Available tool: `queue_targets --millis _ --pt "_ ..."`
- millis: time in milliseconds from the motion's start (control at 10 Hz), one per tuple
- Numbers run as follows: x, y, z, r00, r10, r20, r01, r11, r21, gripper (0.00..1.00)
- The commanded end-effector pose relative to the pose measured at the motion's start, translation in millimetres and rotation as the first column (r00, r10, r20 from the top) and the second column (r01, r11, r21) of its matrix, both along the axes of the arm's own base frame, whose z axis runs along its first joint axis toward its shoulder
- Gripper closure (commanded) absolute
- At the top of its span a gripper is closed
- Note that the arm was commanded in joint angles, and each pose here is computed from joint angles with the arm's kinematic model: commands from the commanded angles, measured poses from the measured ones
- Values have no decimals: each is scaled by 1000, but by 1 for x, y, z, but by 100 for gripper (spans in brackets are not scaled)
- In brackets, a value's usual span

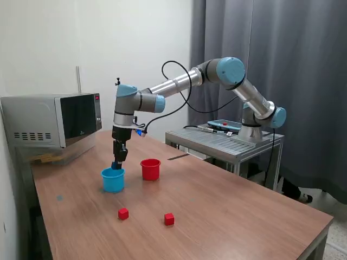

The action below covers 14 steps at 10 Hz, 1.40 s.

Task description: Place red objects in the red bin, and blue objects in the blue bin.

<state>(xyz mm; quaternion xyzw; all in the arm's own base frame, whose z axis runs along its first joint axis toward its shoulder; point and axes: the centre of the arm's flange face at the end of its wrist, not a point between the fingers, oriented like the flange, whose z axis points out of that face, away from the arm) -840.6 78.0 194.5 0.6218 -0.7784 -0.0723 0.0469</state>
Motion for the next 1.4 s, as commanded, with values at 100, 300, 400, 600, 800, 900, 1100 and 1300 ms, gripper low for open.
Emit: queue_targets --millis 100,300,400,600,800,900,1100,1300 --pt "0 4 0 1000 -5 -1 5 1000 0 100" --pt "0 4 0 1000 -5 -3 5 1000 1 100" --pt "1 4 -1 1000 -5 -1 5 1000 0 100" --pt "0 4 -1 1000 -5 -5 5 1000 0 0" --pt "2 4 -4 1000 -5 1 5 1000 -2 0" --pt "2 4 -4 1000 -5 1 5 1000 -2 0" --pt "2 -11 -7 1000 1 9 -1 1000 -4 0" --pt "2 -92 1 996 94 10 -94 996 -5 0"
